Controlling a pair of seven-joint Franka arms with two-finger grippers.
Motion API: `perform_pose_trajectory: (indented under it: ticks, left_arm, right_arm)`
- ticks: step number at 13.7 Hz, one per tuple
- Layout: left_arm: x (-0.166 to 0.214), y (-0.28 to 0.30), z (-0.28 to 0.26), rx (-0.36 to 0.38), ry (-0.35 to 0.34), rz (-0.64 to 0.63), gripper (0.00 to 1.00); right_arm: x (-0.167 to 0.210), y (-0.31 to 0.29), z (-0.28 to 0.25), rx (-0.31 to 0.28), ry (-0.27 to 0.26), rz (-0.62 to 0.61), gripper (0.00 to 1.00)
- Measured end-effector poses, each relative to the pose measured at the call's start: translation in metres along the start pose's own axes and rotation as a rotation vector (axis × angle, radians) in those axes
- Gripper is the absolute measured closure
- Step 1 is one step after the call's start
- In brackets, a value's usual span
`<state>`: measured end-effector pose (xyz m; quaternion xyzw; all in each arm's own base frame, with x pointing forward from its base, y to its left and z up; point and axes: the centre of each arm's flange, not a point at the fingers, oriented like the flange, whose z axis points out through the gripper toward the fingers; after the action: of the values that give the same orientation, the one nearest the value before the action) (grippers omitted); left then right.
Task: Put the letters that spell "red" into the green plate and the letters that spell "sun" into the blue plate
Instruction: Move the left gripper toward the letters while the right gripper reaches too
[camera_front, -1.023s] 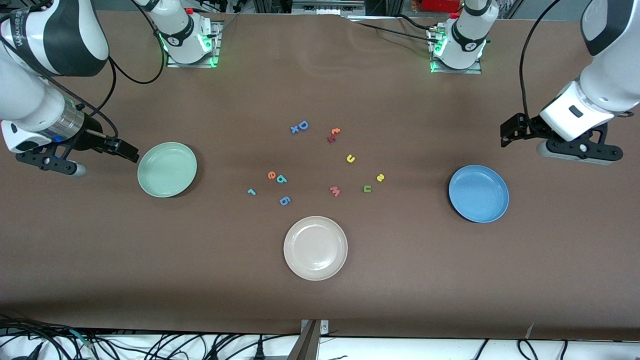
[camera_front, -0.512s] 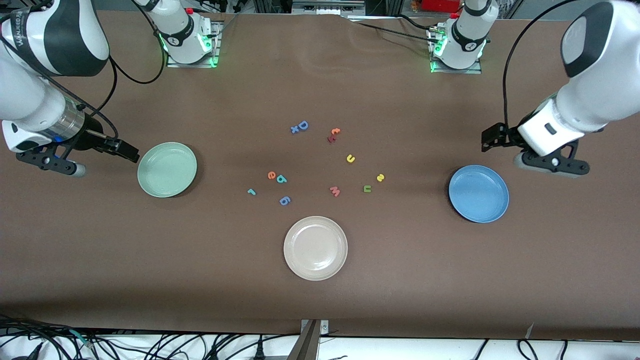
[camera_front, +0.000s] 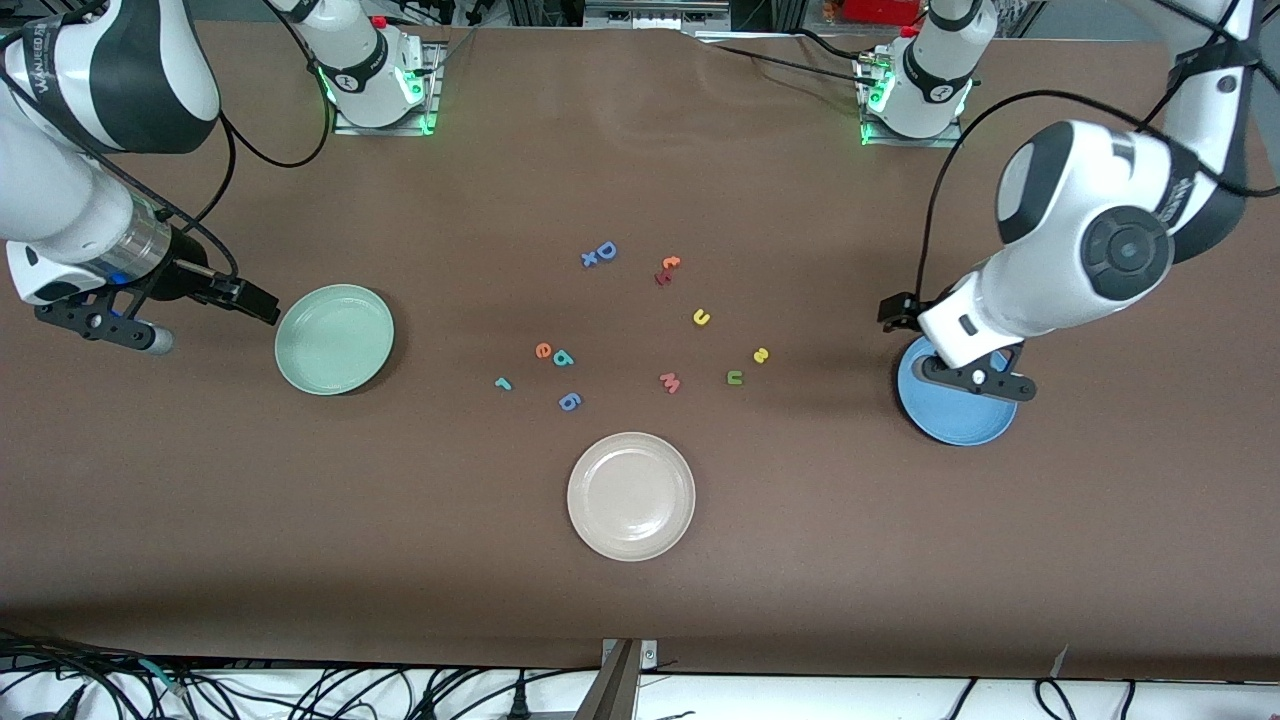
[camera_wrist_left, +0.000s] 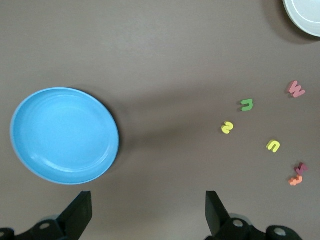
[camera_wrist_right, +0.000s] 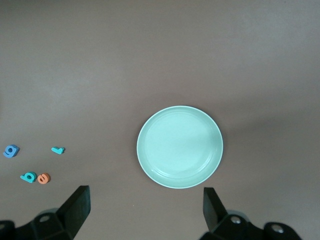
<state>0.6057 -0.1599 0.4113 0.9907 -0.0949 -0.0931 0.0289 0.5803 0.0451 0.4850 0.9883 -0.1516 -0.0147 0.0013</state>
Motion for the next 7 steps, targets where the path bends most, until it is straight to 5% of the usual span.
perform_pose_trajectory:
  ticks: [7]
  left_arm:
    - [0.008, 0.033, 0.056, 0.012, 0.016, -0.001, 0.0]
  right_arm:
    - [-0.021, -0.055, 0.02, -0.014, -0.022, 0.087, 0.0]
